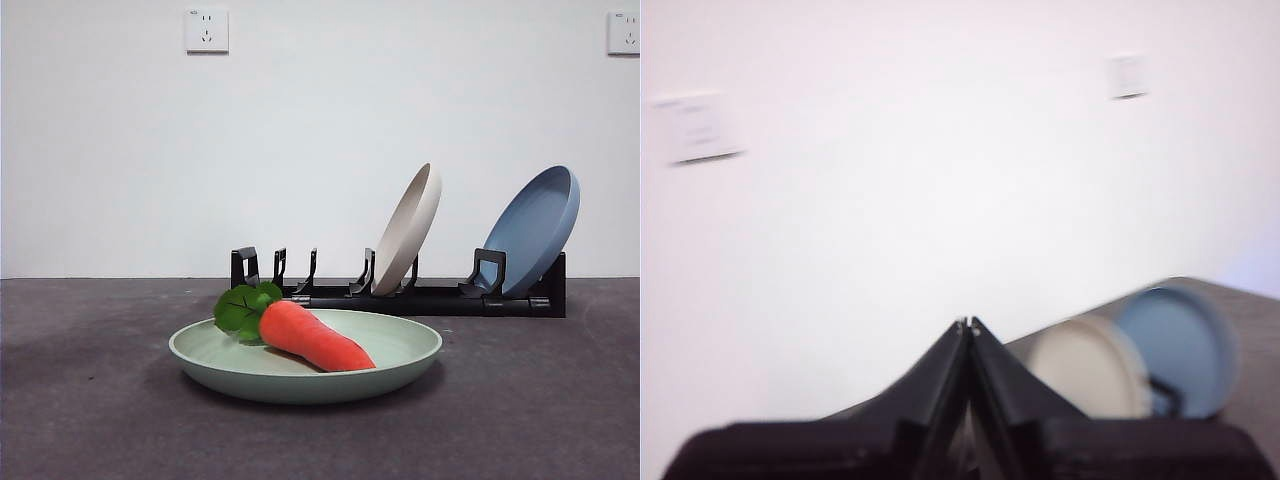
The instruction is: Take the green plate from the plate rack,put the plate on the table,take the carrot from the table,put the carrot in the plate
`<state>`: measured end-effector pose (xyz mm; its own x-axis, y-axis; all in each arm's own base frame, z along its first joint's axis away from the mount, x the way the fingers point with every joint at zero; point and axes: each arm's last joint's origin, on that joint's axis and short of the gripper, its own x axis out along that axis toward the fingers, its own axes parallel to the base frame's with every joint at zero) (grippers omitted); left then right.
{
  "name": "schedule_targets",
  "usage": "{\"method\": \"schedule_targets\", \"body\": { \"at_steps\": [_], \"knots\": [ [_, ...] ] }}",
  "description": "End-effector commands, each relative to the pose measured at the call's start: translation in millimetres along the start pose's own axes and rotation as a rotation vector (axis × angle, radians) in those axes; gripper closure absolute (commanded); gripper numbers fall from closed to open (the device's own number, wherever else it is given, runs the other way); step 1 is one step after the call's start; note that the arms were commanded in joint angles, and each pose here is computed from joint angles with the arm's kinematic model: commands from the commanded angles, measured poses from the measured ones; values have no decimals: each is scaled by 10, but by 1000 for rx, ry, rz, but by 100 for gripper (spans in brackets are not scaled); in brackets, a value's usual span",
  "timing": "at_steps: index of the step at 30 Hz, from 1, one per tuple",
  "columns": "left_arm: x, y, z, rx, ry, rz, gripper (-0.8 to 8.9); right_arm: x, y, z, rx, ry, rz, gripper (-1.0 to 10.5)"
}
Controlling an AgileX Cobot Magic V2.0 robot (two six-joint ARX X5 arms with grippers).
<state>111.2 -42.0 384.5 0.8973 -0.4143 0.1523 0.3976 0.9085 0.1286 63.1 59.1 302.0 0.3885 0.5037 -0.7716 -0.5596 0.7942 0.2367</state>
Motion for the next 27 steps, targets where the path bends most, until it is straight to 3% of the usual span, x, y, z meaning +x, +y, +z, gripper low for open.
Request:
{"method": "schedule_targets", "body": {
  "at_steps": [1, 7, 15, 27],
  "knots": [
    [-100, 39, -320, 25, 35, 65, 817, 9, -2, -2, 7, -3, -1, 946],
    [-328, 72, -964, 27, 129, 184, 817, 9, -2, -2, 7, -3, -1, 946],
    [-503, 37, -1660, 13, 221, 247, 817, 9, -2, -2, 7, -3, -1, 946],
    [-605, -39, -2270, -73, 305, 247, 817, 9, -2, -2, 7, -3, -1, 946]
  ]
}}
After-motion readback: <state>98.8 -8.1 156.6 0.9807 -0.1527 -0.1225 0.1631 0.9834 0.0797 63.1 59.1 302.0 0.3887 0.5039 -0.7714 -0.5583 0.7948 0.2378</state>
